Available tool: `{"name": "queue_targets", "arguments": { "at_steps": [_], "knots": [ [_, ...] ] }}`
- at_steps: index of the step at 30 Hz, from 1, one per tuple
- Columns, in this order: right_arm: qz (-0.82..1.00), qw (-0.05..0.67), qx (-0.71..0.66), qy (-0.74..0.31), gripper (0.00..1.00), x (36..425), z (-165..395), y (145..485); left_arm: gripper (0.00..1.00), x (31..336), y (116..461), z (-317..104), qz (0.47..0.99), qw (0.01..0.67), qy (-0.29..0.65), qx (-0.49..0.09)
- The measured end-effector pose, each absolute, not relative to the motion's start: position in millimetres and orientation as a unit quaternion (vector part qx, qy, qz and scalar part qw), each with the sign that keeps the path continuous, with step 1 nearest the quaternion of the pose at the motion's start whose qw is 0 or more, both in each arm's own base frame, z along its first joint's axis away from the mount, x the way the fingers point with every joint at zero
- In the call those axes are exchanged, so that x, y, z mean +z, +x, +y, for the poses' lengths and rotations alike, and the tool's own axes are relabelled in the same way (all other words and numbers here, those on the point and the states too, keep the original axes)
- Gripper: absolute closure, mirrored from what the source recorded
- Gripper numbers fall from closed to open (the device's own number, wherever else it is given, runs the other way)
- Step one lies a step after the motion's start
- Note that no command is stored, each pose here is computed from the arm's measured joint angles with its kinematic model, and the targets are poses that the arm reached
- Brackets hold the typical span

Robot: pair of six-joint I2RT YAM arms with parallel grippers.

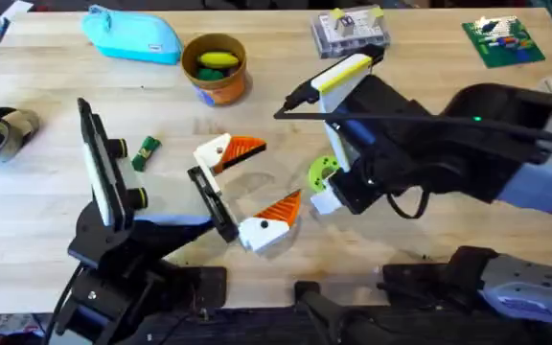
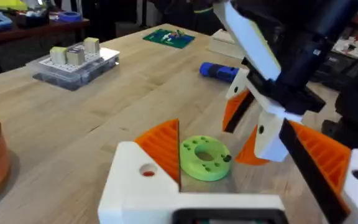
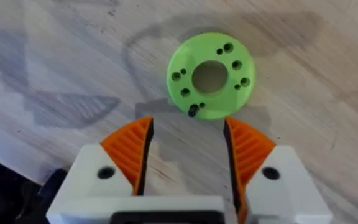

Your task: Pick up the gripper from the table and insert it into the empty holder that is missing its gripper. Then pick up a screw, insert it into the mounting hole, and use the screwdriver to tighten it. Finally, clean up the table by picking up the vegetable and placing it into the bucket.

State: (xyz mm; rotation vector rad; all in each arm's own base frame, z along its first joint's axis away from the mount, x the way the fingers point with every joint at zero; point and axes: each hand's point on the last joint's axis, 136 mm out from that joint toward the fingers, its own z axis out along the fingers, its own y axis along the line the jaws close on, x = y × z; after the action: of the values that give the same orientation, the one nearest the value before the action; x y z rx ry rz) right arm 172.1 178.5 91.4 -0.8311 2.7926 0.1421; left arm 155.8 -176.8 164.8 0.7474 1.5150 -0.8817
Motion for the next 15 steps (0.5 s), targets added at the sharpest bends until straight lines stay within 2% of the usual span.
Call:
{"name": "queue_targets", "arguments": {
  "at_steps": [4,5,6,8,11,15],
  "knots": [
    [0.953,0.101,0.041,-0.281,0.326,83.5,179.0,173.1,0.016,164.8,155.8,-176.8,0.648,0.579,0.32,-0.377],
    [0.954,0.097,0.038,-0.282,0.354,81.1,178.9,173.1,0.016,164.8,155.8,-176.8,0.648,0.579,0.32,-0.377],
    [0.955,0.091,0.035,-0.279,0.464,75.5,180.4,174.6,0.016,164.8,155.8,-176.8,0.648,0.579,0.32,-0.377],
    [0.957,0.085,0.031,-0.277,0.558,69.9,181.9,176.0,0.016,164.8,155.8,-176.8,0.648,0.579,0.32,-0.377],
    [0.958,0.073,0.024,-0.276,0.661,62.0,181.9,176.0,0.016,164.9,155.8,-176.8,0.648,0.579,0.32,-0.377],
    [0.959,0.057,0.014,-0.277,0.721,53.2,180.2,174.7,0.016,164.8,155.8,-176.8,0.648,0.579,0.32,-0.377]
  ]
}}
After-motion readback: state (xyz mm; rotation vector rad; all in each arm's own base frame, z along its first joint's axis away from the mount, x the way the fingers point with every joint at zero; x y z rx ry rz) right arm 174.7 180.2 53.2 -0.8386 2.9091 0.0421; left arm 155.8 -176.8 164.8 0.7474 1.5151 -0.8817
